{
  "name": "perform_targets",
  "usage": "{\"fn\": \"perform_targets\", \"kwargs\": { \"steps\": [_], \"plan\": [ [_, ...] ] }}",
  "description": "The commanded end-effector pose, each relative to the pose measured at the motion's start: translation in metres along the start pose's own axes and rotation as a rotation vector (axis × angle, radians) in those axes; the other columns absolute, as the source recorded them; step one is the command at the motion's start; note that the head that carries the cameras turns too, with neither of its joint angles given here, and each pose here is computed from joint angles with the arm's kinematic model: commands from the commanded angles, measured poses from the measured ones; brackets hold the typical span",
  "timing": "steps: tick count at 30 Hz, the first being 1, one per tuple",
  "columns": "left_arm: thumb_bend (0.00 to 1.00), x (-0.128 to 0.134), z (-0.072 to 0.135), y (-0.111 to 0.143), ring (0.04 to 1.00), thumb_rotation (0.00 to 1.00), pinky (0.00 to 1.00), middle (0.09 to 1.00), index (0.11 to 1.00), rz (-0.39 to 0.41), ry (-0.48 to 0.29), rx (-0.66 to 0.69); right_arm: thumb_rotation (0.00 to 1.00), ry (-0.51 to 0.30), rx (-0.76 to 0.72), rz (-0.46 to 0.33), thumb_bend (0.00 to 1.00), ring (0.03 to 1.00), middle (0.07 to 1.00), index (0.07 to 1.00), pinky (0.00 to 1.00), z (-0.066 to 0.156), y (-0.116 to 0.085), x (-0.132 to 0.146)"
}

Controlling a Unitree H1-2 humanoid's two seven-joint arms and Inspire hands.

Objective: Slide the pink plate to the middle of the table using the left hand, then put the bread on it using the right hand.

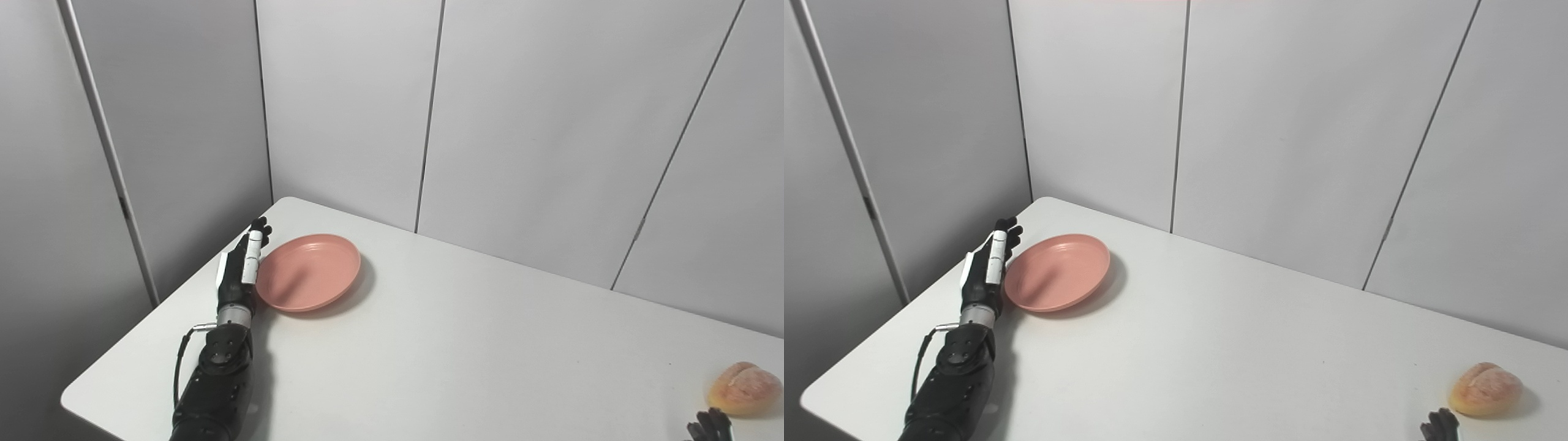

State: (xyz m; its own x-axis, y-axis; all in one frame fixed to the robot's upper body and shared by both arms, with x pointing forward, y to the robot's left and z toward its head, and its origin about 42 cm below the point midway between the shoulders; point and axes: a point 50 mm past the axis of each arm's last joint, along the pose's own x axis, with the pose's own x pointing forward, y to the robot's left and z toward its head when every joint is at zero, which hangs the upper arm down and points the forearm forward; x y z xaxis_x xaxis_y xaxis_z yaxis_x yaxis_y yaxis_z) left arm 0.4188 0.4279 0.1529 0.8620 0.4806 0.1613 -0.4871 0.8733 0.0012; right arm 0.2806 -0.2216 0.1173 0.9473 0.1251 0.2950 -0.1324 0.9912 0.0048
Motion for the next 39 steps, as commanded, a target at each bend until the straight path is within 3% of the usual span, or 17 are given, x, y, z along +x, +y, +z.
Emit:
{"fn": "perform_targets", "kwargs": {
  "steps": [1, 9, 29, 39],
  "plan": [
    [0.73, 0.012, 0.023, -0.006, 0.921, 1.0, 1.0, 0.879, 0.853, -0.021, -0.082, -0.012, 0.85, 0.009, 0.023, -0.004, 0.7, 1.0, 1.0, 1.0, 1.0, -0.003, 0.004, -0.004],
    [0.76, 0.006, 0.014, -0.015, 0.921, 1.0, 0.99, 0.892, 0.85, -0.095, -0.074, -0.008, 0.85, 0.014, 0.026, -0.006, 0.69, 1.0, 1.0, 1.0, 1.0, -0.003, 0.005, -0.004],
    [0.71, 0.004, 0.018, -0.041, 0.923, 1.0, 0.98, 0.893, 0.862, -0.131, -0.06, -0.037, 0.85, 0.008, 0.019, -0.011, 0.68, 1.0, 1.0, 1.0, 1.0, -0.002, 0.006, -0.003],
    [0.74, 0.002, 0.017, -0.066, 0.923, 1.0, 0.98, 0.896, 0.85, -0.169, -0.057, -0.064, 0.84, 0.018, 0.024, -0.011, 0.7, 1.0, 1.0, 1.0, 1.0, -0.001, 0.008, -0.003]
  ]
}}
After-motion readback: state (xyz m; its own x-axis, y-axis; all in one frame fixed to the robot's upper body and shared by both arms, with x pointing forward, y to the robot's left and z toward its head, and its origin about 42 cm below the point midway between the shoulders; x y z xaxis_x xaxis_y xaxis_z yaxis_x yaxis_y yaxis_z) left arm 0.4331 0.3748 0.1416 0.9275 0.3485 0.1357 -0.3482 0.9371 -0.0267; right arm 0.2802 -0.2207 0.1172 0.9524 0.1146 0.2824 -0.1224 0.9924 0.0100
